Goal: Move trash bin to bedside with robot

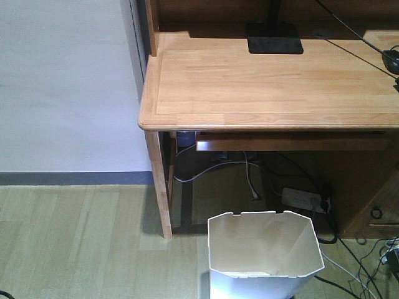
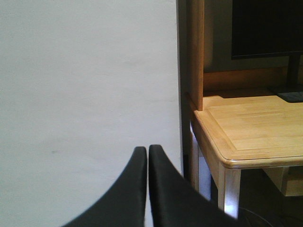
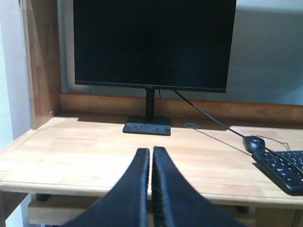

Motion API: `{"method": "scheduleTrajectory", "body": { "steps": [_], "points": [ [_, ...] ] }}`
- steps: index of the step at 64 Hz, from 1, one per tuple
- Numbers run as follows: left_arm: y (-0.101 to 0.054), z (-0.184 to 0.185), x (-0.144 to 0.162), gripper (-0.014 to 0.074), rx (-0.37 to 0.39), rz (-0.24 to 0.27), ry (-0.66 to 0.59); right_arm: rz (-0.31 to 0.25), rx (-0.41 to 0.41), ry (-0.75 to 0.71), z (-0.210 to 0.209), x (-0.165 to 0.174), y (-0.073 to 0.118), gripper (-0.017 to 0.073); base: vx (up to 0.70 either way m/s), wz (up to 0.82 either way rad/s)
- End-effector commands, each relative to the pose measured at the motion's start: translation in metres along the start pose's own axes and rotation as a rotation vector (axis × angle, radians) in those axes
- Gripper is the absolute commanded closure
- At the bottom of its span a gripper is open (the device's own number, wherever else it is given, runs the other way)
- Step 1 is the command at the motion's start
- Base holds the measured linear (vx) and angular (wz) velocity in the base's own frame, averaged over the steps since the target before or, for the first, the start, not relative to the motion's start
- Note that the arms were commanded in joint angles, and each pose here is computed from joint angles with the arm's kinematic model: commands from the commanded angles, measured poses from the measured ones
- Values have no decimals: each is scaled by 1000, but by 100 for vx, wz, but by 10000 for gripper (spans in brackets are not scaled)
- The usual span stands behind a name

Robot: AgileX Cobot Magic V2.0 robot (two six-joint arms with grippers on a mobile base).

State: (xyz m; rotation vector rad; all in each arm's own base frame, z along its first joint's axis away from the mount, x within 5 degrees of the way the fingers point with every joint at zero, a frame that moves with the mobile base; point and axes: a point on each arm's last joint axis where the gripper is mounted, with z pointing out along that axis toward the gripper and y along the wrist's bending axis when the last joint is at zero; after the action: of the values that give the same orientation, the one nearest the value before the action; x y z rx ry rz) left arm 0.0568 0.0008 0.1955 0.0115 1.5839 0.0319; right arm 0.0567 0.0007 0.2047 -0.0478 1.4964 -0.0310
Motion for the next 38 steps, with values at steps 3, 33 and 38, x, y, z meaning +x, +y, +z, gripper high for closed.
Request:
{"method": "scheduleTrajectory", "body": {
  "steps": [3,33,38],
  "points": [
    [0,-1,-4,600,7,-23,-77,9,10,-132,-3,-20,-1,568,0,0],
    [0,-1,-4,600,7,-23,-77,9,0,158,42,-90,-5,568,0,0],
    [0,-1,-4,600,7,-23,-77,8,-4,245,52,-91,-5,568,0,0]
  ]
}}
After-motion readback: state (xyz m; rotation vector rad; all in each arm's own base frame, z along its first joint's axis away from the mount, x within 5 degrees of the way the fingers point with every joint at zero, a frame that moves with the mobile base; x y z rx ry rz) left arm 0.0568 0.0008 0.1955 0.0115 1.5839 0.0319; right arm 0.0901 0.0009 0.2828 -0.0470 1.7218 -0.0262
